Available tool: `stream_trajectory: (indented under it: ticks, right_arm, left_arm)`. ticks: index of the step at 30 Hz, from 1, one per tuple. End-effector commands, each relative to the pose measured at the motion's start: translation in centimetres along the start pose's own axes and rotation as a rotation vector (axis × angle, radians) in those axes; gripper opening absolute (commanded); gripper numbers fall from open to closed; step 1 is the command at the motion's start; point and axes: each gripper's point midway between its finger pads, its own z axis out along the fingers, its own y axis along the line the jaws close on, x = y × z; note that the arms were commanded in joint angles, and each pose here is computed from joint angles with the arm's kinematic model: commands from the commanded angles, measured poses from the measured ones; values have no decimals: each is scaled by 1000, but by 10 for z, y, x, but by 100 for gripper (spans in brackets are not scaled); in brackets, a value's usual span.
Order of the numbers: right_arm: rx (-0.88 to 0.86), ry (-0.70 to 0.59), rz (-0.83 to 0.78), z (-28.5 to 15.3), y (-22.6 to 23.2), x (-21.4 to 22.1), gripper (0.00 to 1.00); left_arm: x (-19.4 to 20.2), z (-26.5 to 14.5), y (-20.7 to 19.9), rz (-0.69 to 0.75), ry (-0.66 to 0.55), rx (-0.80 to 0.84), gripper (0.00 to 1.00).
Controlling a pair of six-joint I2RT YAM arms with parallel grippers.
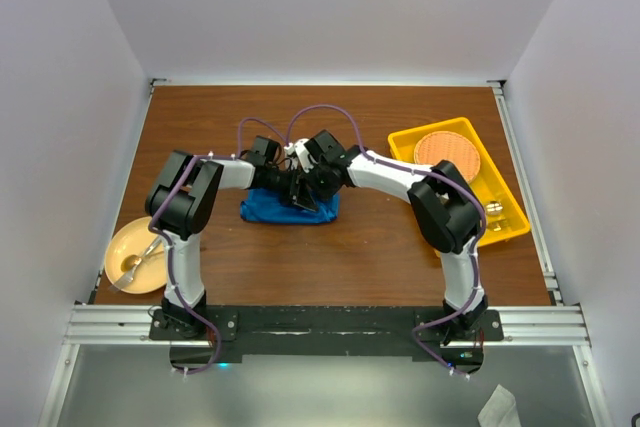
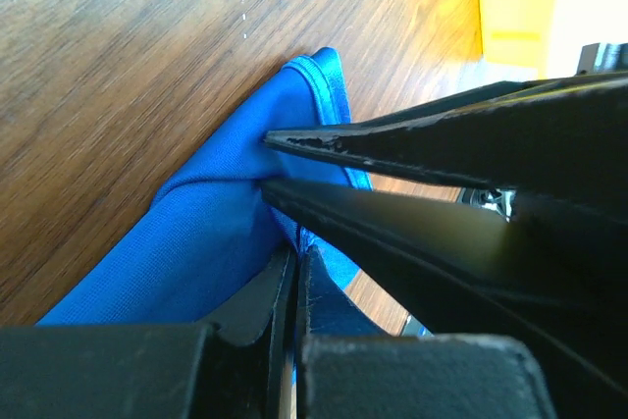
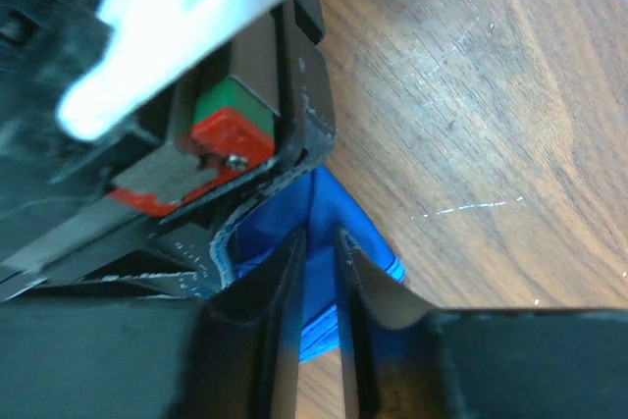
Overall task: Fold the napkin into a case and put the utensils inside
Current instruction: Stuff the top corner of the smaller-rectangle-folded napkin at the center of the board.
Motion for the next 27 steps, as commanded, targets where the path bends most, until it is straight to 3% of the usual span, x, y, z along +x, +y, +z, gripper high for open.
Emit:
stream_trajectory:
  ticks: [1,3,16,27]
  right_arm:
    - [35,-15,-29,3,-5,-4,10]
    - [54,-18,-32,-1,-8,-8,0]
    - [28,-102,-43,-40,-4,-37,0]
    - [-46,-88,-63,-43,8,-30,0]
  left_arm:
    - [7,5,34,-44,8,-127,0]
    - [7,5,34,-43,7,-128,0]
    - [-2,-1,29,-19,-14,-131,0]
    - [-18,-8,16,-25,-53,-99,0]
